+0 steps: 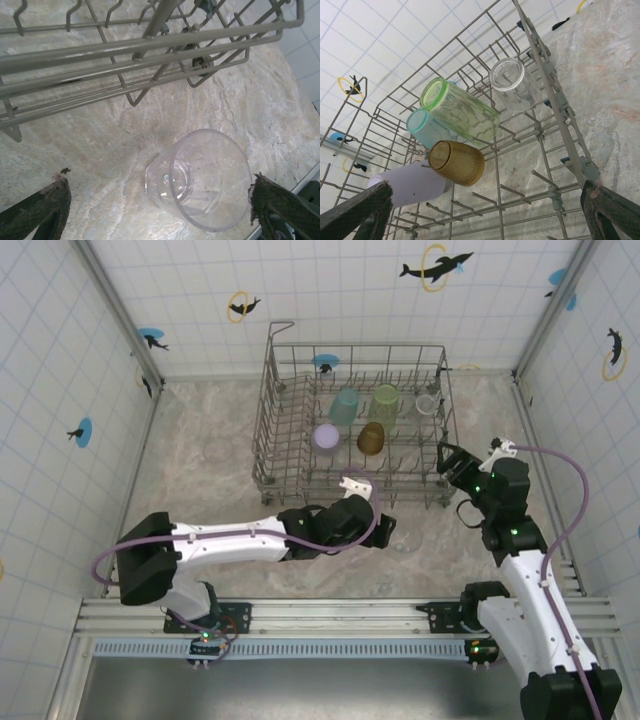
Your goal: Load the cups into the dish rack
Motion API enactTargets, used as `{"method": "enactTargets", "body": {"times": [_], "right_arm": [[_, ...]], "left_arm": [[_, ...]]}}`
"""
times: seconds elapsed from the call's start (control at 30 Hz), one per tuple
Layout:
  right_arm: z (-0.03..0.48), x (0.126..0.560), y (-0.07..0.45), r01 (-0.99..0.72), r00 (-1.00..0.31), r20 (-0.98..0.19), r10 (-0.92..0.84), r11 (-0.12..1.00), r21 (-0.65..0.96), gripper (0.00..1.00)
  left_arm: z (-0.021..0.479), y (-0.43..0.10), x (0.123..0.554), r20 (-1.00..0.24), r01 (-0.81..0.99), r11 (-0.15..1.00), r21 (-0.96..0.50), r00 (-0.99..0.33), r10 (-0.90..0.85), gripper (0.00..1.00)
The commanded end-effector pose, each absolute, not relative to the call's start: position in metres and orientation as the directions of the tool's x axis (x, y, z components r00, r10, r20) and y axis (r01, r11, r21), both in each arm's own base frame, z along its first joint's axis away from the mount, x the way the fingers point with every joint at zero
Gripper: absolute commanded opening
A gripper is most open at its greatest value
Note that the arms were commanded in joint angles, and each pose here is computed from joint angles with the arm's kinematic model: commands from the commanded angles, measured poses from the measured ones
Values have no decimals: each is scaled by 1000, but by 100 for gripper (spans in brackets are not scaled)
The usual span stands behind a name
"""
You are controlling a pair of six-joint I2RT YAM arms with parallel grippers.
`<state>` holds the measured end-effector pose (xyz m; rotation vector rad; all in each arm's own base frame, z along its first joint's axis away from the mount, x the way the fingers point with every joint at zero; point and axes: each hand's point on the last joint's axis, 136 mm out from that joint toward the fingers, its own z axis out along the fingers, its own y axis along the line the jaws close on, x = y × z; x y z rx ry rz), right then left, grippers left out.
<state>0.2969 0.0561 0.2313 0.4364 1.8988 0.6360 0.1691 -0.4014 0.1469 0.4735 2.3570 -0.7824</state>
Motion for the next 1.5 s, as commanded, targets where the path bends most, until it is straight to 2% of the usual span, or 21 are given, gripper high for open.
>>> {"method": "enactTargets", "body": {"times": [0.0, 0.13, 0.23, 0.33, 0.57, 0.83, 1.07, 1.47], "right_arm": [[218, 292, 49, 41, -393, -744, 541, 818, 573, 100], [216, 289, 48, 44, -399, -750, 528, 828, 559, 100], [214, 287, 46, 49, -397, -753, 524, 832, 553, 100], [213, 286, 45, 50, -397, -753, 525, 832, 553, 100], [212, 284, 42, 59, -398, -751, 526, 832, 552, 100], [210, 281, 39, 63, -386, -755, 530, 832, 552, 100], [211, 277, 35, 64, -378, -758, 532, 832, 551, 100], [212, 269, 30, 59, -364, -759, 539, 827, 559, 100]], "left_arm": [[139, -411, 162, -608, 502, 759, -415, -774, 179, 90], [125, -419, 161, -574, 504, 772, -388, -787, 225, 85], [115, -425, 159, -549, 508, 775, -375, -796, 256, 77], [105, -428, 158, -528, 512, 785, -349, -800, 286, 72], [84, -428, 159, -490, 508, 812, -289, -807, 330, 47], [78, -436, 162, -477, 501, 822, -269, -811, 338, 29], [71, -444, 164, -455, 496, 830, -257, -819, 349, 1], [95, -448, 163, -468, 487, 821, -298, -824, 319, 0]]}}
